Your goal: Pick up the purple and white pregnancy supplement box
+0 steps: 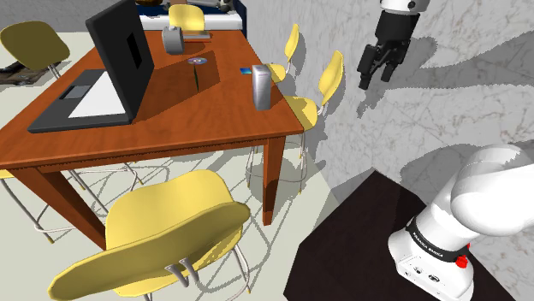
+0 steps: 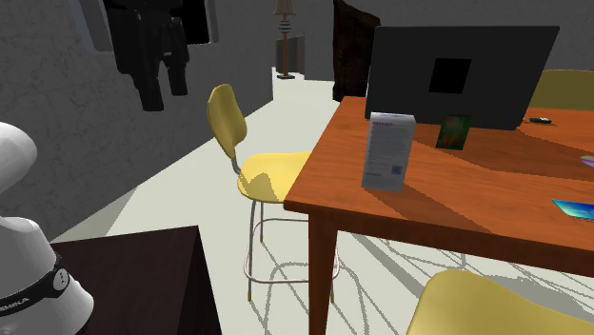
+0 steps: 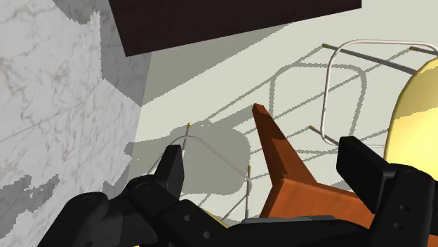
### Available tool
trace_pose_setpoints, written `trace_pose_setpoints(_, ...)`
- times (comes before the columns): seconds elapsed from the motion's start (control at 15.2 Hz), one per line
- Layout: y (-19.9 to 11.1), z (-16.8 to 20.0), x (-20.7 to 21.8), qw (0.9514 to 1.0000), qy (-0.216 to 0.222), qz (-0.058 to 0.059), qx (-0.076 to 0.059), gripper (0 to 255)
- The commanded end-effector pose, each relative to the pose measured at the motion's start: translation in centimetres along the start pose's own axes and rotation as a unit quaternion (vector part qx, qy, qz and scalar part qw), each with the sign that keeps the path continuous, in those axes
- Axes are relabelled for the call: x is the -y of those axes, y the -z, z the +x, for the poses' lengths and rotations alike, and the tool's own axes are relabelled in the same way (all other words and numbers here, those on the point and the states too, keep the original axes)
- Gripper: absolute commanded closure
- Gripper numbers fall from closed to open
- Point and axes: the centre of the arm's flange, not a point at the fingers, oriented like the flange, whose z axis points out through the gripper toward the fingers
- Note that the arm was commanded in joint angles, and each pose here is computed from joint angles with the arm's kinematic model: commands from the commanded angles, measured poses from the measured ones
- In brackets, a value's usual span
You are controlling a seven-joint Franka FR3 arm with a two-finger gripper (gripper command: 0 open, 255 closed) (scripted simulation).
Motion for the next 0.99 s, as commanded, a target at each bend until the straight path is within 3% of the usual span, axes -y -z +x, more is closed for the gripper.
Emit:
trace_pose_setpoints(0.0, 0.0, 0.0, 0.0, 1.0000, 0.000, 0.000, 0.000, 0)
trace_pose_setpoints(0.92, -2.1, 17.4, 5.8, 0.9997, -0.024, -0.001, -0.002, 0)
